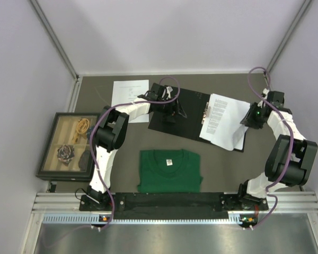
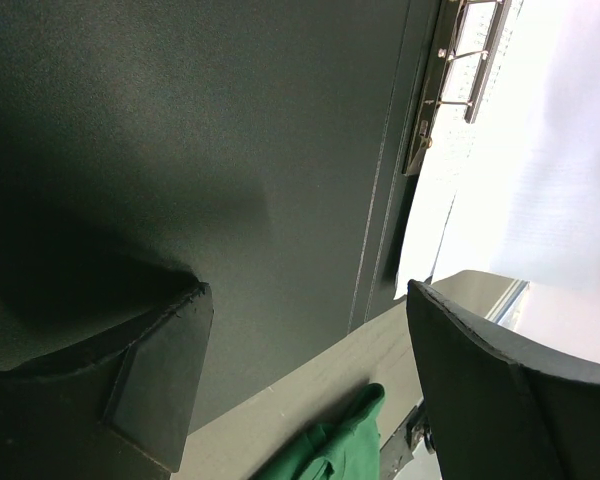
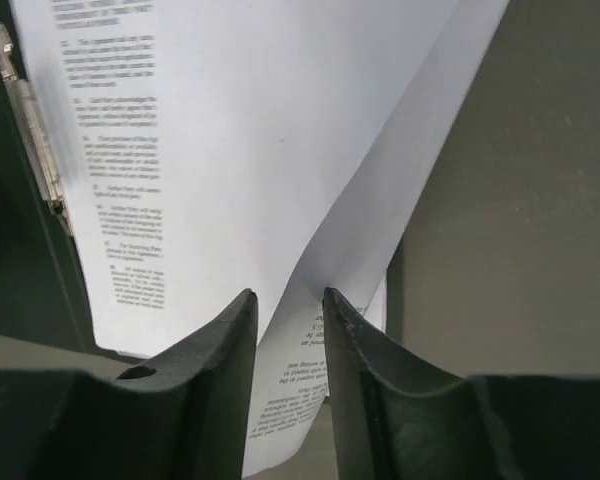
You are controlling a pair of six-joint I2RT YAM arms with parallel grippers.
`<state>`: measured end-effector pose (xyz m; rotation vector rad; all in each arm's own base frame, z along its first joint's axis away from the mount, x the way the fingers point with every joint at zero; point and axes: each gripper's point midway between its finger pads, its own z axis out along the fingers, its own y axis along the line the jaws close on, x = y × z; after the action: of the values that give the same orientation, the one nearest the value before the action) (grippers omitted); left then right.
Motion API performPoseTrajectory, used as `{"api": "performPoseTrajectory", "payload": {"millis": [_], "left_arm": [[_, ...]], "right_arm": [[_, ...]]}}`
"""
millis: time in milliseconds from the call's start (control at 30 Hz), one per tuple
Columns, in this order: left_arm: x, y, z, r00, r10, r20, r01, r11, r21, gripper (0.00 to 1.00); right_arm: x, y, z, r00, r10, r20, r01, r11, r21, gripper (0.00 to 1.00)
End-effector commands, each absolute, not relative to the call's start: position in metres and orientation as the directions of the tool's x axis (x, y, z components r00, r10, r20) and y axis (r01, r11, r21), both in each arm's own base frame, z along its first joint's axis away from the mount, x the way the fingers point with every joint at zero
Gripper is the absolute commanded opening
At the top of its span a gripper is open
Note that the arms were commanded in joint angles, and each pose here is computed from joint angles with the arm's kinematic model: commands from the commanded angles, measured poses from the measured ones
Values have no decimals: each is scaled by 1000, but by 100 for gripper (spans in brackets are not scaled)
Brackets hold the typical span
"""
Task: Put the files into the folder
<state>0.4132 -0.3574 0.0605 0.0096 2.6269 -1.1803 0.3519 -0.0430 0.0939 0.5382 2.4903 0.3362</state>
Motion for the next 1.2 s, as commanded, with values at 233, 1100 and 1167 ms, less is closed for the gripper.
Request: {"api": "performPoseTrajectory", "payload": {"millis": [233,1100,1167], "left_arm": [[420,-360,67,-958,-97,-271,143,657,-740,82],[419,-356,50,-962,-84,-261,134,688,-713,82],[419,-355,50,-961,-84,-263,135,688,-713,82]], "right_arm": [[316,-70,62,-730,558,-394,497,830,253,48],[352,-79,57,-790,430,-437,390,903,183,0],[355,-77,63,-825,351,-443,333,935,122,0]]}}
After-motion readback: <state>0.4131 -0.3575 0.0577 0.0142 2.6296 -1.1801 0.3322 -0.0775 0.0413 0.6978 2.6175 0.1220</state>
